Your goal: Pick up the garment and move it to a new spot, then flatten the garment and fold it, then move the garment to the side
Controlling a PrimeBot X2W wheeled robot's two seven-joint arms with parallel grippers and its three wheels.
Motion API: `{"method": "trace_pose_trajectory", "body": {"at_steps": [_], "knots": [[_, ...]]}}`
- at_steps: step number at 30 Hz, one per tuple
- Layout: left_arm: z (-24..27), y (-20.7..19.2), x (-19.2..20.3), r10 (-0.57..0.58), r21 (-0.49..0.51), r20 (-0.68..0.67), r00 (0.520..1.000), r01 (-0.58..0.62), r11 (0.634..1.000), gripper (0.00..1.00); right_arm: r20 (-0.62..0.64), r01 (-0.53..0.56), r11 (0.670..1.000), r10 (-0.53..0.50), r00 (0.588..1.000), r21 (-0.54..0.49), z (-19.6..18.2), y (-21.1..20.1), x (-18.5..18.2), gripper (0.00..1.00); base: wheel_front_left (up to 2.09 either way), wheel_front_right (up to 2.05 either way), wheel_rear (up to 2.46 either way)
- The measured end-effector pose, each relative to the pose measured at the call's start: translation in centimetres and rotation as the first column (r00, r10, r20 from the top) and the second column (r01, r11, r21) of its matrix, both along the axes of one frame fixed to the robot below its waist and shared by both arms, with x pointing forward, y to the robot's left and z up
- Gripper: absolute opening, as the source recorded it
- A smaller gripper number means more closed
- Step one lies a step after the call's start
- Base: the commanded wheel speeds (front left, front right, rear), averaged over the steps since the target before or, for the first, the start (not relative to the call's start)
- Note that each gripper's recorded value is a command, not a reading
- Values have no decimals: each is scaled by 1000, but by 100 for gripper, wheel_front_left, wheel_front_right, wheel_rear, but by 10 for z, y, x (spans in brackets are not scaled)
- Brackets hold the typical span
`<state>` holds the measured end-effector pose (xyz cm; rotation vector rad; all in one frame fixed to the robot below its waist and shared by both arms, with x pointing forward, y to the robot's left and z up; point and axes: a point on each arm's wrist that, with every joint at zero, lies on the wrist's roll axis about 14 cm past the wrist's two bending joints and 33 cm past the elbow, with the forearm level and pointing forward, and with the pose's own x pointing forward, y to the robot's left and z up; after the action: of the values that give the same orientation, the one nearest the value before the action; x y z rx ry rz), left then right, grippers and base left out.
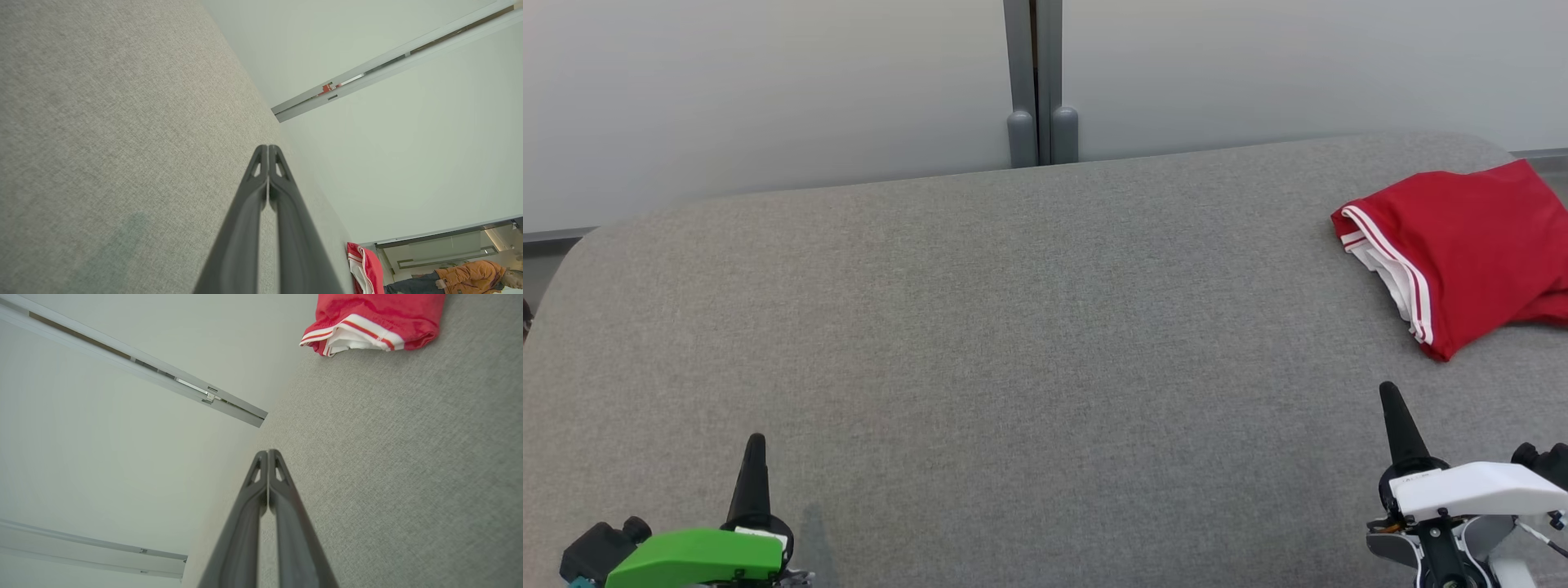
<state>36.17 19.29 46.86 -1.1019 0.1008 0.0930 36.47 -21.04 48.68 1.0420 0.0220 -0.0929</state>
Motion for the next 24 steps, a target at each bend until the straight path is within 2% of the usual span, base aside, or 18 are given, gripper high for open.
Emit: {"method": "trace_pose_trajectory", "body": {"at_steps": [24], "knots": [[15,3,12,17,-214,45,999,-7,977,0,27,-17,971,11,1000,240,6,4,10,0,0,0,0]]}}
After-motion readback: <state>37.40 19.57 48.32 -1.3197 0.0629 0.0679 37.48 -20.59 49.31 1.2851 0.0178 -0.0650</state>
